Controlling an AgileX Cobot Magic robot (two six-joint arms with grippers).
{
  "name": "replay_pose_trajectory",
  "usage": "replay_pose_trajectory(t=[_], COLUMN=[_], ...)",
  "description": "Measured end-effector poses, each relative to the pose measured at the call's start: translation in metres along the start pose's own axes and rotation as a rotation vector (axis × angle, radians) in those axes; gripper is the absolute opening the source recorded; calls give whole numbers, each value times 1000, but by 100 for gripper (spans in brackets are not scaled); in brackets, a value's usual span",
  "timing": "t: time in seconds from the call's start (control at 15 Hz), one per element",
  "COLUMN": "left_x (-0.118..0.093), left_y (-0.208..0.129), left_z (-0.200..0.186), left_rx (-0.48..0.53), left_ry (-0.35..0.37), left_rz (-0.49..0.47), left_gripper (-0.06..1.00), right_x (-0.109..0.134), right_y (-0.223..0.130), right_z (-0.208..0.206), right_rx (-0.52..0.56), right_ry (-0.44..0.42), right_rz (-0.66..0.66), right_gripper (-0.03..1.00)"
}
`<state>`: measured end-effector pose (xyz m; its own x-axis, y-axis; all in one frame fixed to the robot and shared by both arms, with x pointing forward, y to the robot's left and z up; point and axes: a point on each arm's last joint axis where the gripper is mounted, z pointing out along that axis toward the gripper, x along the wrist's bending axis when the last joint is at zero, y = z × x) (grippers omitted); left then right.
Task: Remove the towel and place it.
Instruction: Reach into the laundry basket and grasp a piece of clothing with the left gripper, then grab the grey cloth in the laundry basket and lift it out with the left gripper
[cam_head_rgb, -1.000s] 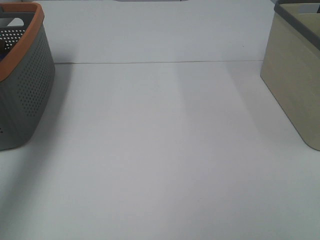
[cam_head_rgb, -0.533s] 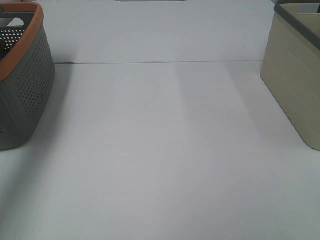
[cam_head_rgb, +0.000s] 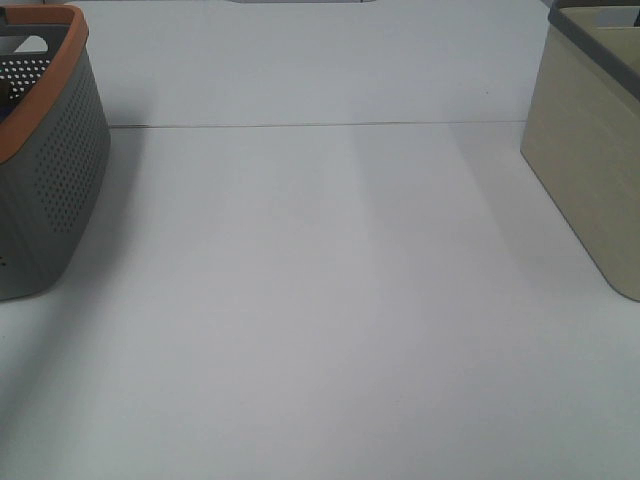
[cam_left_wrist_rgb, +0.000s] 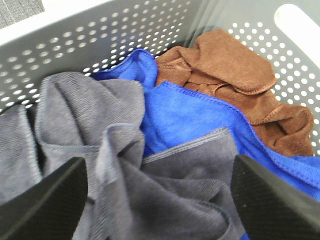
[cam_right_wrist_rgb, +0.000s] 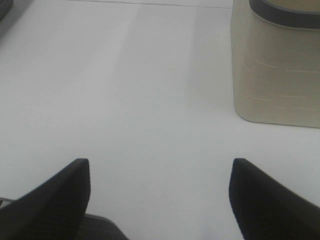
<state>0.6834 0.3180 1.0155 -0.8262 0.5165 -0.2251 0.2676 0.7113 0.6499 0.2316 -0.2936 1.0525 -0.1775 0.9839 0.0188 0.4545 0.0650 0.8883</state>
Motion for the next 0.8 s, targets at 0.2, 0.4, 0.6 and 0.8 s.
replay_pose_trajectory(t=[0.2,0.4,0.6,0.8], left_x=[-3,-2,-1,4], left_y=[-13,-21,-26,-21], left_z=[21,33,40,39], left_rx=[19,25,32,-22], left_ry=[32,55,68,124], left_rz=[24,48,60,59], left_gripper=[74,69,66,60], right_x=[0,0,0,0], right_y=[0,0,0,0], right_z=[0,0,0,0], right_rx=[0,0,0,0], right_ry=[0,0,0,0], right_rz=[0,2,3,4], right_gripper=[76,76,76,76])
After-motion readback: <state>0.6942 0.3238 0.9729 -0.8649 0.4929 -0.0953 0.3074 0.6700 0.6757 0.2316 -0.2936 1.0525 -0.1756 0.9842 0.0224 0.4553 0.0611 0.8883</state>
